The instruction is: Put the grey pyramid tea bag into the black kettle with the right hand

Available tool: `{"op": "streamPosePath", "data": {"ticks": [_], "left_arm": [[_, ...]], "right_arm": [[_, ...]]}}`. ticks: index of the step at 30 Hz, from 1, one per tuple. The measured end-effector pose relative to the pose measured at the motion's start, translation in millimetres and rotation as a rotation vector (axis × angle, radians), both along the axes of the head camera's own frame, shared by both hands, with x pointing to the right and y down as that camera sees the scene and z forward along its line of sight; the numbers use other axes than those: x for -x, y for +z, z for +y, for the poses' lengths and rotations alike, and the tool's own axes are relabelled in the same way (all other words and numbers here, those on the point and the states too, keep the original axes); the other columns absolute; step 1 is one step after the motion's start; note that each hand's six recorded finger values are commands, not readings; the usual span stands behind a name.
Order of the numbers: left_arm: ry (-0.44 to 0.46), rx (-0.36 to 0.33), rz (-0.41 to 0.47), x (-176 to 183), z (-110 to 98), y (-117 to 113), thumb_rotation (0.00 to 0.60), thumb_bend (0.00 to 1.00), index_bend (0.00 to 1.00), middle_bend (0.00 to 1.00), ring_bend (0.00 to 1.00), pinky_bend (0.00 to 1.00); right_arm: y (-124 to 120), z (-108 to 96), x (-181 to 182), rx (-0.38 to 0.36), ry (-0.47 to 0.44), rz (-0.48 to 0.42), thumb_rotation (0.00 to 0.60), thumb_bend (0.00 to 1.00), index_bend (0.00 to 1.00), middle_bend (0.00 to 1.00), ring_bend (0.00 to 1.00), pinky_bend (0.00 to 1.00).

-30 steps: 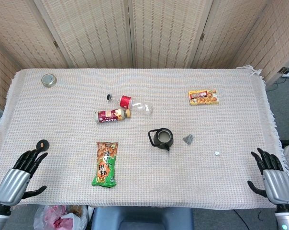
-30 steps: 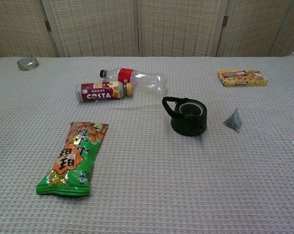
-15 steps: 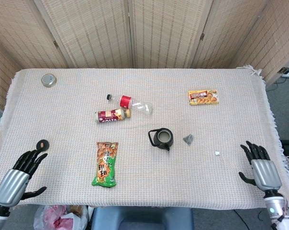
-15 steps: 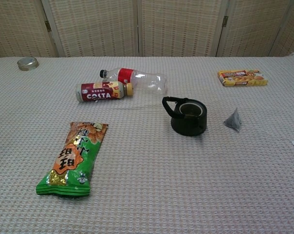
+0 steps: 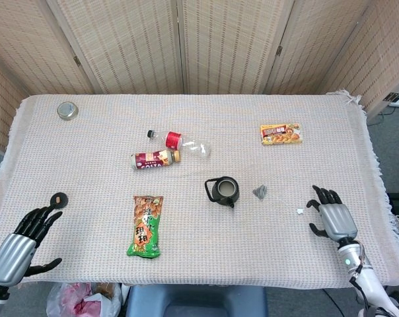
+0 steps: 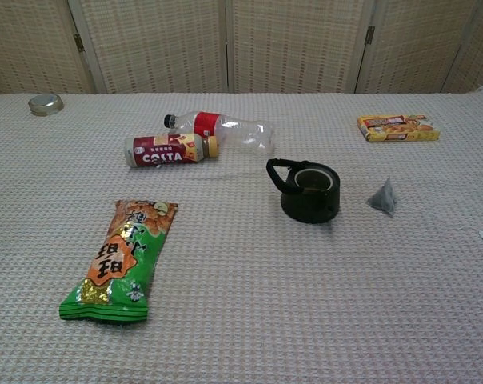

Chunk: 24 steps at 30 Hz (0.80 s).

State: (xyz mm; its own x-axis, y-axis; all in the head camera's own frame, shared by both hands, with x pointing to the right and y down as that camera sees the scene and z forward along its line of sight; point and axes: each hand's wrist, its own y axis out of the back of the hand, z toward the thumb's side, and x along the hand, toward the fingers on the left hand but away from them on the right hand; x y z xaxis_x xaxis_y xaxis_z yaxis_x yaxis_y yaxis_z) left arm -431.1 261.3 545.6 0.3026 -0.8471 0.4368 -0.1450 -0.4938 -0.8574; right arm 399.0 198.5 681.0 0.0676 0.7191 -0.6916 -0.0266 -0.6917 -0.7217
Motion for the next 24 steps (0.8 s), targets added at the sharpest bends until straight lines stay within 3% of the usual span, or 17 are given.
{"op": "streamPosePath", "data": {"ticks": [6,24], "left_arm": [[-0.005,0.009,-0.004,1,-1,2,0.600,0.15,0.00,0.00,0.00,0.11],[-0.004,0.027,-0.001,3,-4,5,0.600,0.15,0.00,0.00,0.00,0.11]], "right_arm": [[16,-5,1,0.030,-0.023,0.028,0.600,0.26,0.36,0.00,0.00,0.00],[41,-10,12,0.022,-0.074,0.099,0.600,0.31,0.41,0.00,0.00,0.00]]}}
